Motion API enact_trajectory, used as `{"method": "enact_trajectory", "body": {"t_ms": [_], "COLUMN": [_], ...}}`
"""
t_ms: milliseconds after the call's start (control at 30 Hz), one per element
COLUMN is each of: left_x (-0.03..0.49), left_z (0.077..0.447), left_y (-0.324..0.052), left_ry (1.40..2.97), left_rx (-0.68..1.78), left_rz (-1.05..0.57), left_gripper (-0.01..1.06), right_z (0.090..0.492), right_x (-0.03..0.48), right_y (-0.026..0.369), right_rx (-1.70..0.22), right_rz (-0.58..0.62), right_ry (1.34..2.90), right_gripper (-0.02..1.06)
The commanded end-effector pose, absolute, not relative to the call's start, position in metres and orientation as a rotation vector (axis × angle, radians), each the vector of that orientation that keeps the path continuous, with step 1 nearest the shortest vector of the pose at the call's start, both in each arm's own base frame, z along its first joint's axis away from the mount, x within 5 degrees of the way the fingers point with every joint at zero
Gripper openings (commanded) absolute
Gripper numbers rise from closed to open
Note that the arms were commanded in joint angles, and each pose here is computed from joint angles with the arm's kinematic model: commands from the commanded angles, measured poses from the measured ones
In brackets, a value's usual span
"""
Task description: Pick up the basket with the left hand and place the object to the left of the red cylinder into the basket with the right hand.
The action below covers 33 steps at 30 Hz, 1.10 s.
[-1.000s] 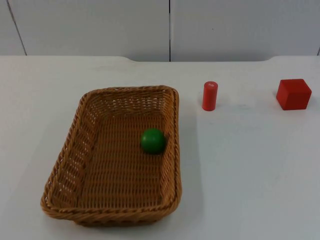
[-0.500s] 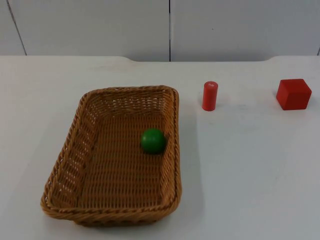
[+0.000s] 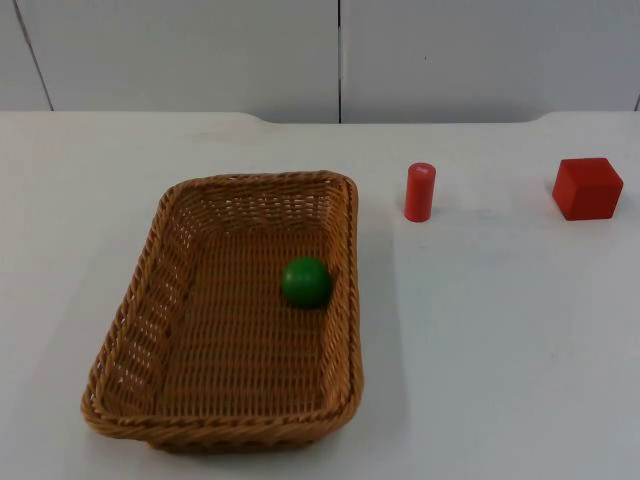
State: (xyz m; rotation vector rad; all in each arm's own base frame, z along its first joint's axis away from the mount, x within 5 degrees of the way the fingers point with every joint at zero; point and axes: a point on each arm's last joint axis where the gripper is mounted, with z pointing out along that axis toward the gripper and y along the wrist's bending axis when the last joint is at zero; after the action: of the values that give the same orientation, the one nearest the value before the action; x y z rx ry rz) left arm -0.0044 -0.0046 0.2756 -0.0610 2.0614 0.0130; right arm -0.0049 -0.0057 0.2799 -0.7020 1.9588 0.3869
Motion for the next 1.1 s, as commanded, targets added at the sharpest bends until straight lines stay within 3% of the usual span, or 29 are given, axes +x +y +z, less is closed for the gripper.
{"method": "enact_trajectory", "body": {"t_ms": [0, 700, 1067], "left_x": [-0.0045, -0.0044, -0.0044], "left_z": [0.2744, 0.2745, 0.2745], "left_y": [-0.0038, -0.0045, -0.0045], "left_ry": [2.063, 2.062, 2.062], "left_rx": [-0.081, -0.080, -0.080], "left_rz": [0.015, 0.005, 0.005], "left_gripper": [1.05, 1.05, 1.05], "right_z": [0.2802, 0.2802, 0.2802], "right_x": [-0.0050, -0.0049, -0.0062], "right_y": [-0.0057, -0.0057, -0.0043], "right_rx": [-0.700, -0.691, -0.442], "right_rz": [0.385, 0.388, 0.235], "right_ry": [1.945, 1.949, 2.006], "right_gripper": [1.05, 1.05, 1.05]}}
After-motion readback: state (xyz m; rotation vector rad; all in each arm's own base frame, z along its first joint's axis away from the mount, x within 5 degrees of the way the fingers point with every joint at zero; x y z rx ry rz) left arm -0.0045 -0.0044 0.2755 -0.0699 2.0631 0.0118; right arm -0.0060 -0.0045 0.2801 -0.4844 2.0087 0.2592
